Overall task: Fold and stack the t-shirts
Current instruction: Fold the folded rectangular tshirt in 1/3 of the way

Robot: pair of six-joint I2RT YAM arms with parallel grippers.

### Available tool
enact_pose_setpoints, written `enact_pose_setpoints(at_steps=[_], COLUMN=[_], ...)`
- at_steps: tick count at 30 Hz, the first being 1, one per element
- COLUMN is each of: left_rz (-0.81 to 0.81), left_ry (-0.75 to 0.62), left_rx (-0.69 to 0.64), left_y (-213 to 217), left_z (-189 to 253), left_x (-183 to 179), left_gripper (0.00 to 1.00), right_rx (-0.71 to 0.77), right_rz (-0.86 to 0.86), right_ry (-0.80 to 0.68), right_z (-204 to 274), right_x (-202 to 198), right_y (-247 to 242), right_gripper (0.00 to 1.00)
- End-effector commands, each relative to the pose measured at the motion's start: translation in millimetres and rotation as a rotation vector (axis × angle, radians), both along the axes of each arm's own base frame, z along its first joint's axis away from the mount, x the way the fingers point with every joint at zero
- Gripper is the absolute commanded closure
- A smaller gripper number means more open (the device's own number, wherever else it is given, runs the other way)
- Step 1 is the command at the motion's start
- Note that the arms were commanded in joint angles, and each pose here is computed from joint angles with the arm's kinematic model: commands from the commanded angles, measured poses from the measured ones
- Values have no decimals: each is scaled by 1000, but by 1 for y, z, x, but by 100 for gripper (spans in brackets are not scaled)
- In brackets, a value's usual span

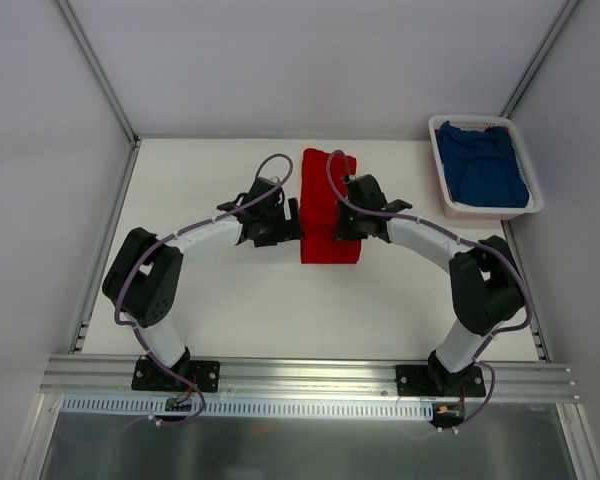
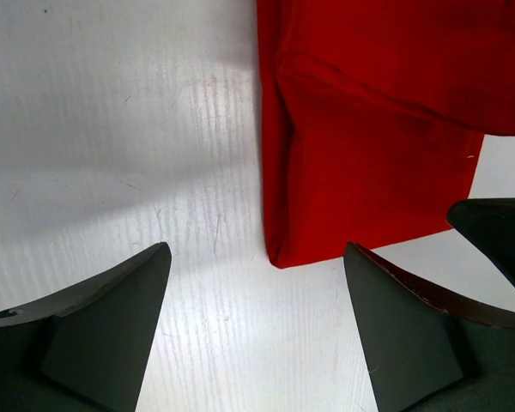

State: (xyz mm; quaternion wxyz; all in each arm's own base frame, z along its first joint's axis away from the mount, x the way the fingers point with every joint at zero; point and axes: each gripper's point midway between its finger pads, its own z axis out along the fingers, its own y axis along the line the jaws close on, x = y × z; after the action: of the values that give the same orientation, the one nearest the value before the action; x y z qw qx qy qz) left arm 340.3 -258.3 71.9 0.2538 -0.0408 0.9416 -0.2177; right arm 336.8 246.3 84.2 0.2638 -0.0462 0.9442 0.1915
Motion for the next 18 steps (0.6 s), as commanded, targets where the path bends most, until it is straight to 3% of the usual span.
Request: enact_pose_setpoints(at_steps=[1, 18], left_rz=[28, 29], left_ry=[-63, -74], left_rx=[-22, -3], left_y=[3, 10], left_z=[21, 20], left_x=[5, 1], left_gripper=[17, 17], right_rx=[-4, -11], right_rz=[-17, 0], right_ry=[-5, 4], right_z=[-10, -30], right_x=[8, 42], right_y=[3, 13], right_gripper=[99, 99])
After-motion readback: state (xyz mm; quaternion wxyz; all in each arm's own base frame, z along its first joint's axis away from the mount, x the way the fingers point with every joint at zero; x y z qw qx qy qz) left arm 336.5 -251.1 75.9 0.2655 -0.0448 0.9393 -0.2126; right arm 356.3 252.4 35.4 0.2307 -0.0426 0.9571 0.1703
